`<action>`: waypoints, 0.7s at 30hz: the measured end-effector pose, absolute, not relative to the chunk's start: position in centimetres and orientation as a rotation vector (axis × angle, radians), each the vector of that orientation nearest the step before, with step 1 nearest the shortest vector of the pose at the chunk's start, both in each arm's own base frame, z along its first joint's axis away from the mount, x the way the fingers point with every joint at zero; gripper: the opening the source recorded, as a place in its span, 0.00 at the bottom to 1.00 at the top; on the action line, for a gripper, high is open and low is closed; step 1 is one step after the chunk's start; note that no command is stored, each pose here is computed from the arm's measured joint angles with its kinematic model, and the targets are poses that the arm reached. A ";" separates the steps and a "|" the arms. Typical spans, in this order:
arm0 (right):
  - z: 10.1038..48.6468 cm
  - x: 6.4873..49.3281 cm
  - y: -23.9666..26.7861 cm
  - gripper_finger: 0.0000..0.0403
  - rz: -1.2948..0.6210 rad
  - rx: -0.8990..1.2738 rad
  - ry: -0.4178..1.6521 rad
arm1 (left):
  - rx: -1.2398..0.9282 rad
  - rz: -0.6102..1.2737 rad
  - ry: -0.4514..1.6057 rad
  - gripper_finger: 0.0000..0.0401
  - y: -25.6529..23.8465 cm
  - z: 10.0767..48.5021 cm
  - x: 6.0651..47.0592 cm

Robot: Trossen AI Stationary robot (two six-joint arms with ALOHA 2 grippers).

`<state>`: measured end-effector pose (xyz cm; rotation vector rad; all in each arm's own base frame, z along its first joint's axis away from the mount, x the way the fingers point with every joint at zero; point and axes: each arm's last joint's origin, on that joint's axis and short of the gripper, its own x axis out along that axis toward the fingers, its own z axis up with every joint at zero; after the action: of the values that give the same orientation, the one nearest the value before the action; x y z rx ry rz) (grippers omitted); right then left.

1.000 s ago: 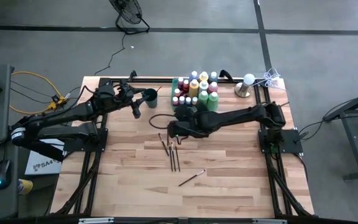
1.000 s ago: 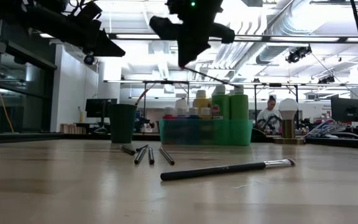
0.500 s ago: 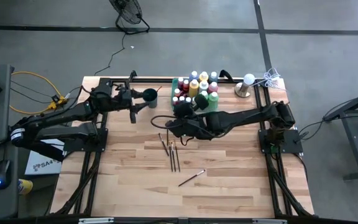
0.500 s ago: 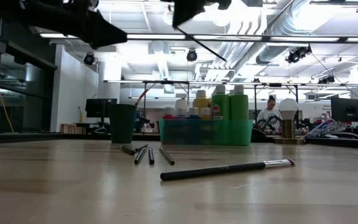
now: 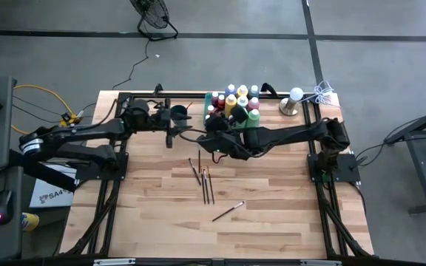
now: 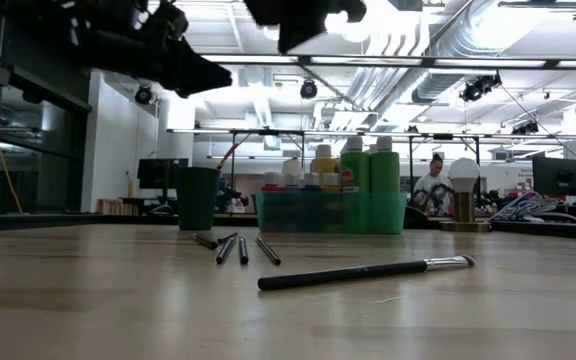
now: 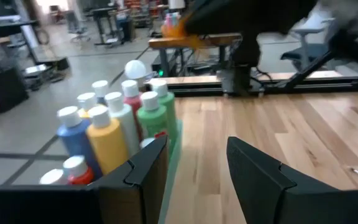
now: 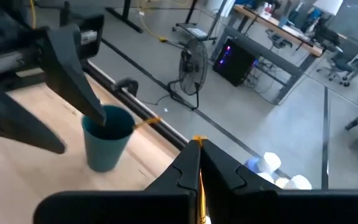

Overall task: Pick & Place Paint Supplies
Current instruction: Put the gold black paint brush into the blue cup

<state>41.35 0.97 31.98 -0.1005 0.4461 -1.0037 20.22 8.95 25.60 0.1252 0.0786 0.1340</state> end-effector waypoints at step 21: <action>26.0 33.5 -2.0 0.01 -0.423 0.046 -0.248 | 0.108 -0.087 -0.052 0.40 9.0 25.6 21.7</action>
<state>33.50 -2.02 26.03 0.0462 -0.2476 -0.4229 21.70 8.97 25.63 0.1083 -0.0524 -0.0872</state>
